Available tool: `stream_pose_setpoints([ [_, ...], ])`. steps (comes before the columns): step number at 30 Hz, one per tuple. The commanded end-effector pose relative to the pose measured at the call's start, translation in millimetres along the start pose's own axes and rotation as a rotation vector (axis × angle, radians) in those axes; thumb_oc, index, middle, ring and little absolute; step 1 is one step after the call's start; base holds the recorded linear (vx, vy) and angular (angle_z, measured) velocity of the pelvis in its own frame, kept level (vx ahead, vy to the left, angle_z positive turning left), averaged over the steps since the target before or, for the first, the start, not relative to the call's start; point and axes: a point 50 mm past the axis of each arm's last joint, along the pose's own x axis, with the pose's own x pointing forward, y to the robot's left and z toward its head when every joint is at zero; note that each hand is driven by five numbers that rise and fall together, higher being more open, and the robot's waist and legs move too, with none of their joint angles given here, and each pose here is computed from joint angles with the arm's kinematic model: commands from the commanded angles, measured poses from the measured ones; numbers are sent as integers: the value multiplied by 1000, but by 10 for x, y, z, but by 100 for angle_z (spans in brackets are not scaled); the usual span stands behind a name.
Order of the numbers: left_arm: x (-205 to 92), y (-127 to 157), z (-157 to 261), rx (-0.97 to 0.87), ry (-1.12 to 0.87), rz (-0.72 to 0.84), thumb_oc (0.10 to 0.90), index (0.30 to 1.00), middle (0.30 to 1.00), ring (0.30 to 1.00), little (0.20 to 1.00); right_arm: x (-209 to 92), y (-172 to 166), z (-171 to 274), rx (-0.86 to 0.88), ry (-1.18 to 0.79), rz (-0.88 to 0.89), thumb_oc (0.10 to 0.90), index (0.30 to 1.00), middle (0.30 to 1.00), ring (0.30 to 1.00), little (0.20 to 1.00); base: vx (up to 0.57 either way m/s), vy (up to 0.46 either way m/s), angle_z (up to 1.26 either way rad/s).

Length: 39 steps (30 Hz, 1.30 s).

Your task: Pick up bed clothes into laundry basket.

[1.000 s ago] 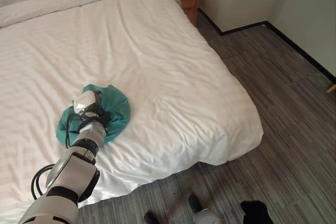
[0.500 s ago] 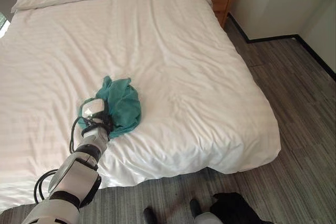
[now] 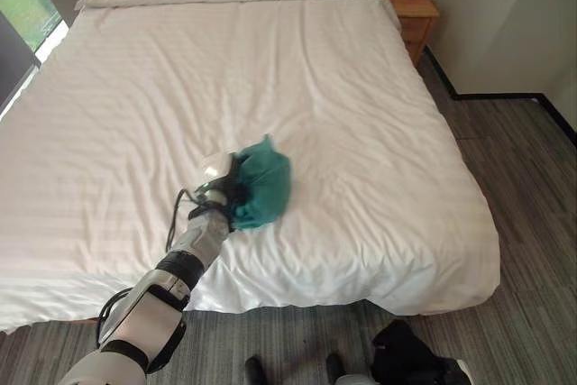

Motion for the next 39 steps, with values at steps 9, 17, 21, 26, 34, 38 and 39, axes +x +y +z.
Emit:
stream_pose_setpoints([
  [9, -254, 1065, 1867, -315, -827, 494, 400, 300, 300, 300, 300, -16, 54, 490, 21, -225, -61, 400, 300, 300, 300, 300, -207, 99, -35],
  [17, -594, 120, 651, -350, -412, 165, 400, 300, 300, 300, 300, -75, 69, 1028, 72, -407, -92, 400, 300, 300, 300, 300, -360, 54, -105],
  [21, -1183, -278, -305, -248, -52, 0, 400, 300, 300, 300, 300, -304, -149, 1783, 113, -704, -150, 400, 300, 300, 300, 300, -386, -228, -169],
  [26, -1364, -173, -426, -283, 22, 89, 400, 300, 300, 300, 300, -627, -296, 2172, 52, -965, -215, 400, 300, 300, 300, 300, -307, -313, -88],
  [34, -1030, 173, -224, -276, -79, 323, 400, 300, 300, 300, 300, -1183, -578, 2061, -2, -1236, -165, 400, 300, 300, 300, 300, -227, -131, -89],
  [38, -946, 256, -40, -292, -161, 357, 400, 300, 300, 300, 300, -1166, -509, 2067, -33, -1236, -147, 400, 300, 300, 300, 300, -94, -215, -148],
  [39, -905, 287, 58, -304, -198, 373, 400, 300, 300, 300, 300, -1172, -492, 2071, -47, -1238, -139, 400, 300, 300, 300, 300, -66, -170, -170],
])
